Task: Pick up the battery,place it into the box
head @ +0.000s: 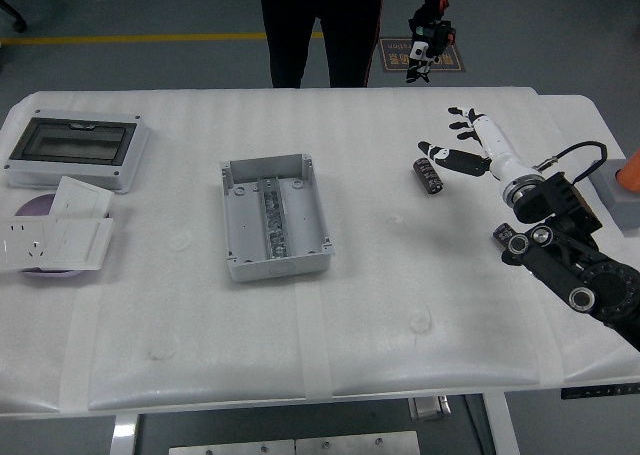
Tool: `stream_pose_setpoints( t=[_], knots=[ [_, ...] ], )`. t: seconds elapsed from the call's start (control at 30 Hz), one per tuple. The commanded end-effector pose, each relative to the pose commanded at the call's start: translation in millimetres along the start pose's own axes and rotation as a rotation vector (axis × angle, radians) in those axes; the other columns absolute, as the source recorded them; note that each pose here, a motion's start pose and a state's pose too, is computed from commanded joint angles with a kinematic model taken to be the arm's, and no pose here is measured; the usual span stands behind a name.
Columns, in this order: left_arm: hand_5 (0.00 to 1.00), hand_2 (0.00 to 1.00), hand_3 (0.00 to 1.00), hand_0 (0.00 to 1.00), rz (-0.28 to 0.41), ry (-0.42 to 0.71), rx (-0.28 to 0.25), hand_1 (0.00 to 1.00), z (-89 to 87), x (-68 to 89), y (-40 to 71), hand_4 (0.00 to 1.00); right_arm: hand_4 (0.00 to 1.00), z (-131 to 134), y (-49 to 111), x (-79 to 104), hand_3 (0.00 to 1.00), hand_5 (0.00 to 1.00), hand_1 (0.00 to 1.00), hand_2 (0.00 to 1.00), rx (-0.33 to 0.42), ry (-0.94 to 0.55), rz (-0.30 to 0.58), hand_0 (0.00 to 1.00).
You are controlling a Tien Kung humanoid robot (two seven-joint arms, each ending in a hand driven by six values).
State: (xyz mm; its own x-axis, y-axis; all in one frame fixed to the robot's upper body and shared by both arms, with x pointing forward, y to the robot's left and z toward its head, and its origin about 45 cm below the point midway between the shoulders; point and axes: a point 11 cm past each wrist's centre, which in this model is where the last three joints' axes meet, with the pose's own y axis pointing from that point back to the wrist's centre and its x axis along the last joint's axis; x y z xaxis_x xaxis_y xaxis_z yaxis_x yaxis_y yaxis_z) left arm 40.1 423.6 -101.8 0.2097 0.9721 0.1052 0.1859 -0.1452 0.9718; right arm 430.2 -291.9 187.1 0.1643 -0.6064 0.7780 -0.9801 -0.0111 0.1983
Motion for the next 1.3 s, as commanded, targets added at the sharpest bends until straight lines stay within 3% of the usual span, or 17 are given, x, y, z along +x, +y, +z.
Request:
stream_pose_setpoints(
  t=[0.2, 0.4, 1.3],
  knots=[
    [0.383, 0.546, 0.46, 0.468, 0.003, -0.001, 0.002, 0.612, -0.3, 1.5, 0.4, 0.465, 0.871, 4, -11.9, -14.2, 0.913, 0.521, 0.75, 0.815, -0.037, 0.088, -0.063, 0.849],
    [0.381, 0.547, 0.46, 0.468, 0.004, -0.002, 0.002, 0.612, 0.2, 2.2, 0.7, 0.464, 0.869, 13, -17.9, -16.9, 0.914, 0.521, 0.742, 0.813, -0.077, 0.141, -0.094, 0.848],
    [0.382, 0.547, 0.459, 0.469, 0.009, -0.007, 0.002, 0.611, 1.6, 5.9, 2.2, 0.466, 0.865, 18, -25.5, -33.4, 0.909, 0.53, 0.715, 0.801, -0.117, 0.233, -0.176, 0.842]
  ],
)
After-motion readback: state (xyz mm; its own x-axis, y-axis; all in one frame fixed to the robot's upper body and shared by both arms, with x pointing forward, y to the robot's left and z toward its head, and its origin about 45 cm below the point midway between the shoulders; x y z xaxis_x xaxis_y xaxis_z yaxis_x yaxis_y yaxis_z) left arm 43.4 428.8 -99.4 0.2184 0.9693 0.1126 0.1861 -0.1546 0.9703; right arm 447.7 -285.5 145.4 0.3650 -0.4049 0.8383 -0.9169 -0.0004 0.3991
